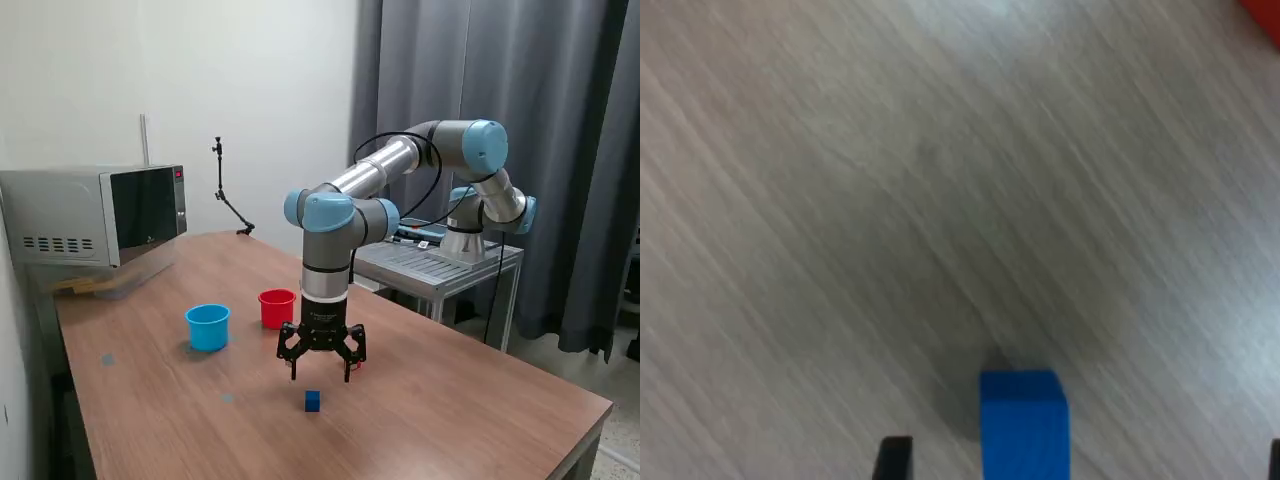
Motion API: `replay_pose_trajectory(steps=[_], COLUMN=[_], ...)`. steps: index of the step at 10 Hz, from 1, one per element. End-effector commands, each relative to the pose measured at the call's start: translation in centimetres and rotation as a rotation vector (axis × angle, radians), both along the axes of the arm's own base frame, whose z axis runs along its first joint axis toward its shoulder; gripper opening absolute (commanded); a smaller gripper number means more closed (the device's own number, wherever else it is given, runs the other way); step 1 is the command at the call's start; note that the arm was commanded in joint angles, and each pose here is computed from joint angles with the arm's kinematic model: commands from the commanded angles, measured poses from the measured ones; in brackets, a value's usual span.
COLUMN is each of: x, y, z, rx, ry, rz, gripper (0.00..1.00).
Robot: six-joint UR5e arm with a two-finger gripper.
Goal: Place red objects in the red bin, and blue objects in the blue bin.
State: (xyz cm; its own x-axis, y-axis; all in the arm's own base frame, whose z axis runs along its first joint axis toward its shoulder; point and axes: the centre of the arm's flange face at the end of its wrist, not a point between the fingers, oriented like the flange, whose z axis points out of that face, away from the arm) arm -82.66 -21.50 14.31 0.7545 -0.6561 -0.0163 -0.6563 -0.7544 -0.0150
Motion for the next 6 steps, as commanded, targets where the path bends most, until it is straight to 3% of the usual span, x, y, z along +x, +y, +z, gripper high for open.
replay_pose_trajectory(steps=[1,6], x=[0.0,-0.3], y=[0.0,0.0], z=[-0.7,-3.0], rx=[0.0,-0.001], ry=[-0.005,-0.016], rz=[0.012,0.01], gripper=[1.0,1.0])
